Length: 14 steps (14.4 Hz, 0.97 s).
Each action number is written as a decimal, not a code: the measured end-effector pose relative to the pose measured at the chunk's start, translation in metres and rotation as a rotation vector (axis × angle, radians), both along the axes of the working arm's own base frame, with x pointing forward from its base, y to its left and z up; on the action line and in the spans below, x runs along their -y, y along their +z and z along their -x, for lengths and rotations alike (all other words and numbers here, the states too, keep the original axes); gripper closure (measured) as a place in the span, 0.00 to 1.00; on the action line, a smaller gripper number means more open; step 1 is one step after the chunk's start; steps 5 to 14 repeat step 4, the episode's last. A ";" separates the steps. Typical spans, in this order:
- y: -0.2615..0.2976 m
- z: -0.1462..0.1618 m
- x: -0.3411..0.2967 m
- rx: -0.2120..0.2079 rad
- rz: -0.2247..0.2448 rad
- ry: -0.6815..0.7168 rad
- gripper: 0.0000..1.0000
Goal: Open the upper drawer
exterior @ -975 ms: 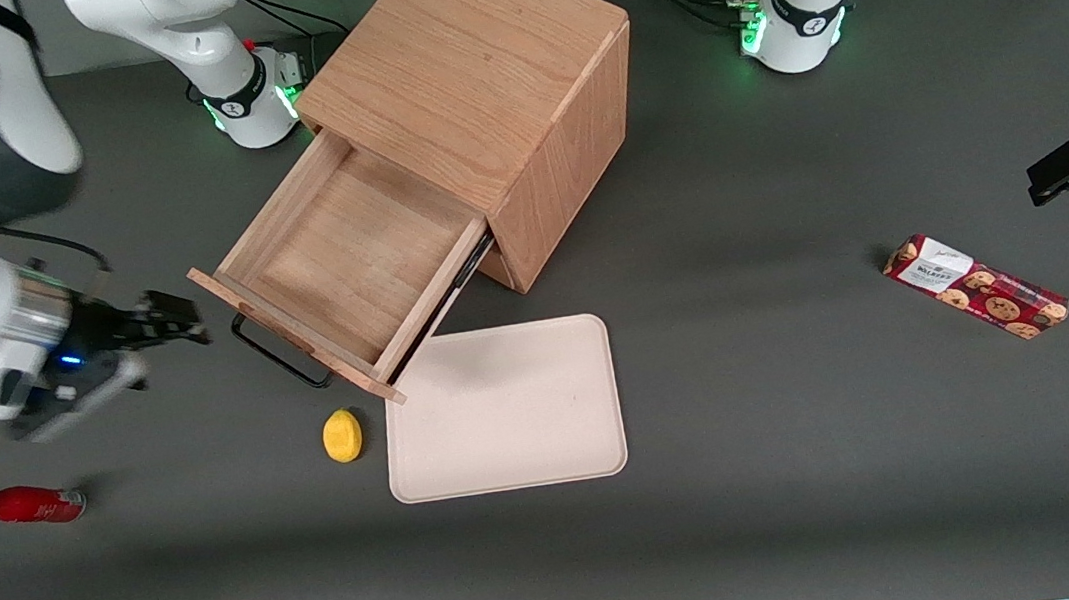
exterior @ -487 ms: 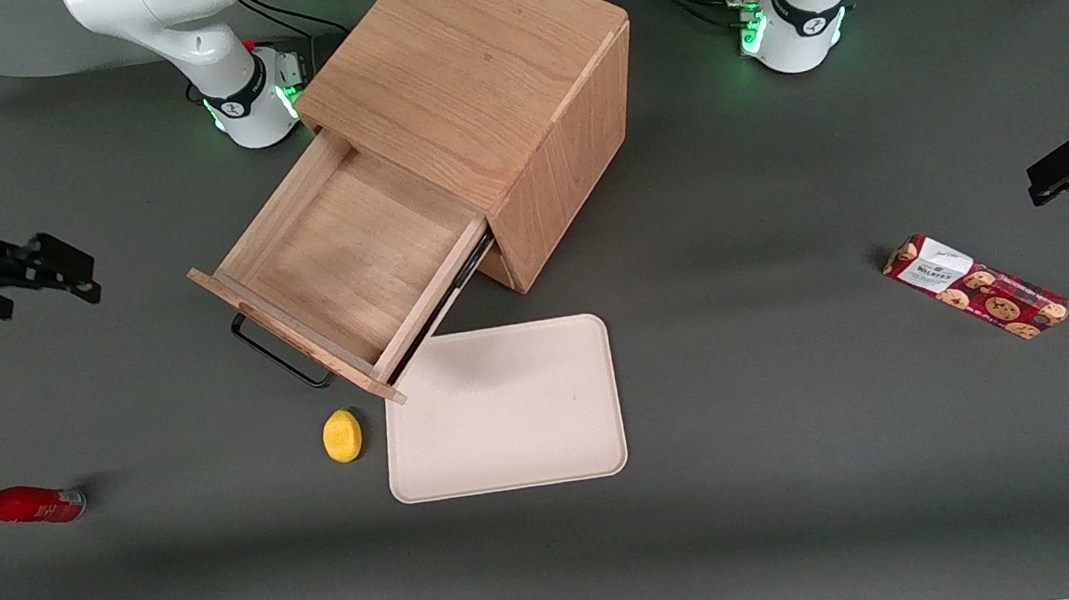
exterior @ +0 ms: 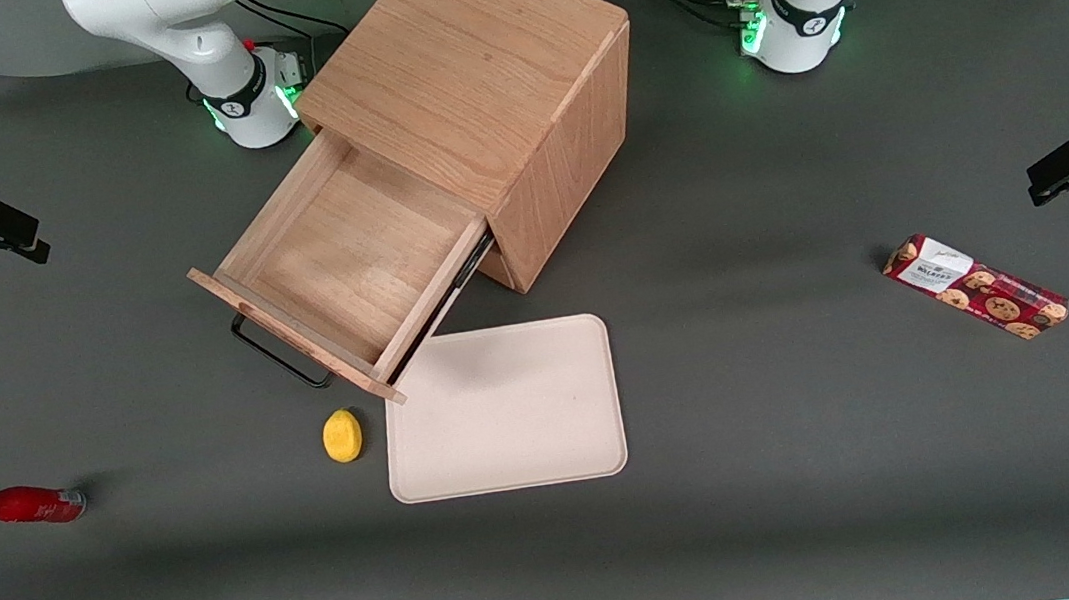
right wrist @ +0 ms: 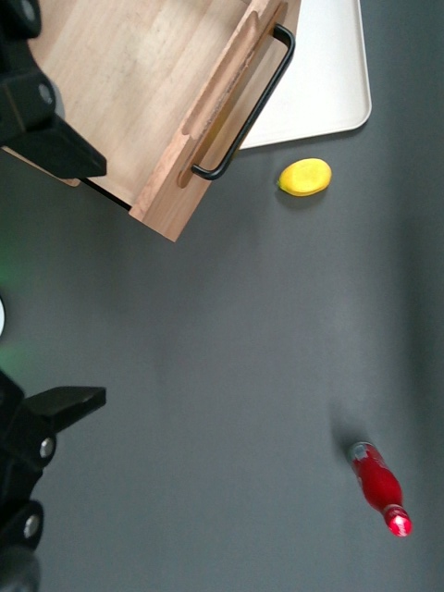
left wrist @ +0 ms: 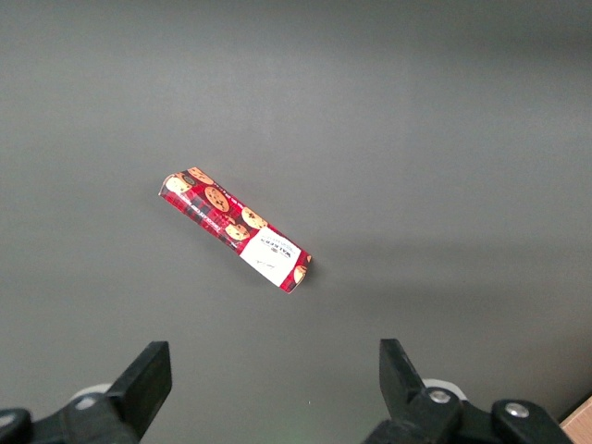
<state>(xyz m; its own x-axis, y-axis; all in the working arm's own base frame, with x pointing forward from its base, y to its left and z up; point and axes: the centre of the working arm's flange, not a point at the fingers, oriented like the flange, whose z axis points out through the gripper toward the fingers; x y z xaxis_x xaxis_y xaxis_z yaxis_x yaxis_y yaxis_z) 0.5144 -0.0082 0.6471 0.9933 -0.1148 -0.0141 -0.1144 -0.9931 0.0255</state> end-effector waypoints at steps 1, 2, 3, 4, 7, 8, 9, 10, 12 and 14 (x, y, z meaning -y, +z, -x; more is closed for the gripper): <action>-0.002 0.000 0.002 -0.005 -0.012 -0.008 0.00; -0.003 0.000 0.006 -0.008 -0.021 -0.017 0.00; -0.004 0.001 0.011 -0.008 -0.026 -0.027 0.00; -0.003 0.001 0.014 -0.006 -0.030 -0.033 0.00; -0.003 0.001 0.014 -0.006 -0.030 -0.033 0.00; -0.003 0.001 0.014 -0.006 -0.030 -0.033 0.00; -0.003 0.001 0.014 -0.006 -0.030 -0.033 0.00; -0.003 0.001 0.014 -0.006 -0.030 -0.033 0.00; -0.003 0.001 0.014 -0.006 -0.030 -0.033 0.00; -0.003 0.001 0.014 -0.006 -0.030 -0.033 0.00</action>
